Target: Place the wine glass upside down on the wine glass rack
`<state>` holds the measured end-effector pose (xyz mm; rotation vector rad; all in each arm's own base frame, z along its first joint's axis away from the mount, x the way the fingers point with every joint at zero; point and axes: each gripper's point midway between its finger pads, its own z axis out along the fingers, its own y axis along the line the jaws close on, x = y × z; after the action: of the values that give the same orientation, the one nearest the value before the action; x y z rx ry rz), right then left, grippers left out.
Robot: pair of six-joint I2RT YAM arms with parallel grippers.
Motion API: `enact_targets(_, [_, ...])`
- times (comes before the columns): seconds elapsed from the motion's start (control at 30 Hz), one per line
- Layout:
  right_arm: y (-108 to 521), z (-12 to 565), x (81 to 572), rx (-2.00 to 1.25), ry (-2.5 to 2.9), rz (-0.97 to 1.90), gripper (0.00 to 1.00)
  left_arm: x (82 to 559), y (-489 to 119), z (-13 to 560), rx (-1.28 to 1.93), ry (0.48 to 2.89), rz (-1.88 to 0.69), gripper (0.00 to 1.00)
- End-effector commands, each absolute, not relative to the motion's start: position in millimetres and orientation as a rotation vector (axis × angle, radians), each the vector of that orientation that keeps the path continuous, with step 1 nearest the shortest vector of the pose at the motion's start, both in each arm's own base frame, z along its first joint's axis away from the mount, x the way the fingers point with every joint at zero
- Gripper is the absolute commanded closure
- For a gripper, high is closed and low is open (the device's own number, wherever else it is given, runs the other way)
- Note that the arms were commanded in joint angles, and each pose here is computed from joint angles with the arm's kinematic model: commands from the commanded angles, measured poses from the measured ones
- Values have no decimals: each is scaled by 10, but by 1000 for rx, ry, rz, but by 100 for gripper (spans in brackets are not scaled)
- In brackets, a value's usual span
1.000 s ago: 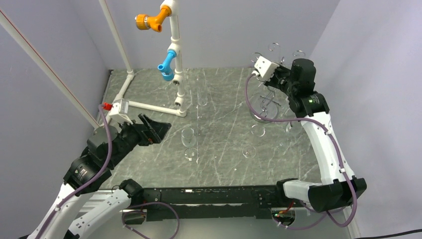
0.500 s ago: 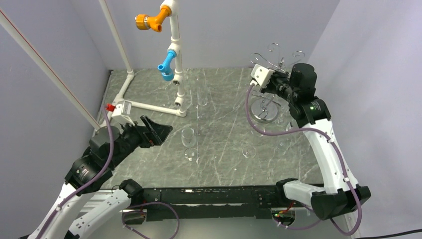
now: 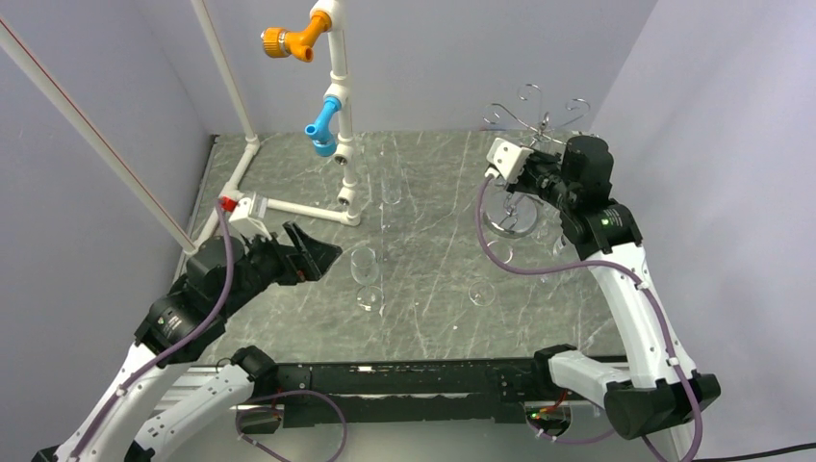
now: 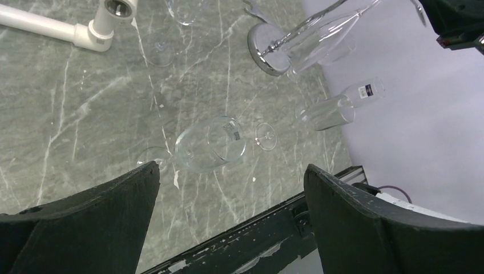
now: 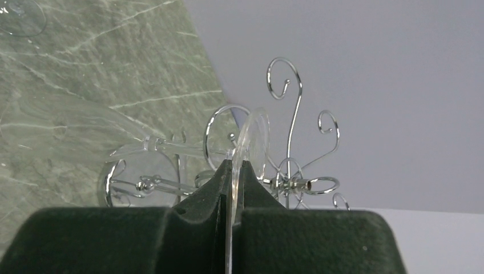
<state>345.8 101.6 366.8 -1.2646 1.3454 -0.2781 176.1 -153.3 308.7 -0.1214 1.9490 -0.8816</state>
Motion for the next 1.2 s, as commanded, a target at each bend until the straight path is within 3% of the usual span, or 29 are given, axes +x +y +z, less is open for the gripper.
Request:
enact_targets(0.0, [985,3685,3585,-1209,1367,-303,97,1775,-1626,3063,-102,1982,-908,0])
enact_targets(0.17, [997,3673,3620,-1209,1372,-299,91,1769,-1675,2997,-97,2021,-918,1])
enact_targets(0.53, [1114,3671,3381,-1267,1374,-178,60,1774,-1704,2680,-164,2175,-872,1])
enact_targets(0.67, [1125,3741,3305,-1241,1379,-145,55,1783,-1687,2610,-179,2222,-833,1])
enact_targets(0.77, [1138,3822,3246,-1212,1375,-120,45,1792,-1691,2543,-187,2271,-802,1])
enact_targets(0.87, [1166,3942,3175,-1181,1368,-81,21,1827,-1719,2468,-196,2329,-767,1])
enact_targets(0.97, [1211,4052,3079,-1150,1361,-26,8,1883,-1763,2407,-210,2378,-738,2])
enact_targets(1.17, [1284,4173,2838,-1095,1361,90,1,2003,-1867,2457,-239,2382,-749,13])
